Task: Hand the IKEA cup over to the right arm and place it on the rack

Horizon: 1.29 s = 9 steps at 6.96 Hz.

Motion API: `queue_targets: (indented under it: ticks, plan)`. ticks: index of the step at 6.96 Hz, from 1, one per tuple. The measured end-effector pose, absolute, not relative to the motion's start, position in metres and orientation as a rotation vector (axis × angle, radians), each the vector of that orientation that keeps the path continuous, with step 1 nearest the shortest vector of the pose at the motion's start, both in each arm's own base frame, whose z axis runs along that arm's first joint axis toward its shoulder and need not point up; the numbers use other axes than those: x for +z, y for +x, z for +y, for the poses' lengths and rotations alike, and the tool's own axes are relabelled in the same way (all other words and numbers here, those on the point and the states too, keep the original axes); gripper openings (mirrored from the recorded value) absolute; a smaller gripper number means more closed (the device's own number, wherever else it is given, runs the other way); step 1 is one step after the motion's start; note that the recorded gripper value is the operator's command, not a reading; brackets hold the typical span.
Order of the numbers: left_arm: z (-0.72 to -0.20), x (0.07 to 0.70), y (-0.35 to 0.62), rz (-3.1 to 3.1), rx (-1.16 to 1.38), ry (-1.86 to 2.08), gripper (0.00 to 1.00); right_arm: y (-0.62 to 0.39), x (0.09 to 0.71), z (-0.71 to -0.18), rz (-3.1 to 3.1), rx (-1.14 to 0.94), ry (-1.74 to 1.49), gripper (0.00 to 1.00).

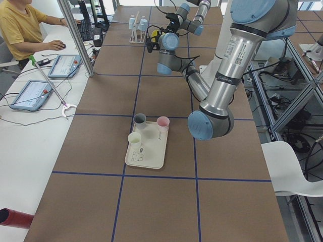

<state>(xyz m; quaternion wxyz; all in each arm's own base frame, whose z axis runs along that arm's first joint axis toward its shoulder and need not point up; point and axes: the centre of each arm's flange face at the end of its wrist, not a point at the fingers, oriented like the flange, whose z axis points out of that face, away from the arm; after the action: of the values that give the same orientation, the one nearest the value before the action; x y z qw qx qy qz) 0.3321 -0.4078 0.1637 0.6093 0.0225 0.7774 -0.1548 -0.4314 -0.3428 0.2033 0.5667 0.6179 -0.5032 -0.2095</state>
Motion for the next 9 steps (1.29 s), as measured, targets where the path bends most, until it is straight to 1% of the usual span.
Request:
queue_targets:
  ticks: [3,9]
  plan:
    - [-0.406,0.169,0.350,1.789,-0.396,0.068,0.00,-0.432,0.199,-0.342,-1.182,-0.480,1.460,0.99]
    - [-0.387,0.165,0.372,1.793,-0.352,0.035,0.00,-0.433,0.194,-0.344,-1.176,-0.472,1.467,0.99]
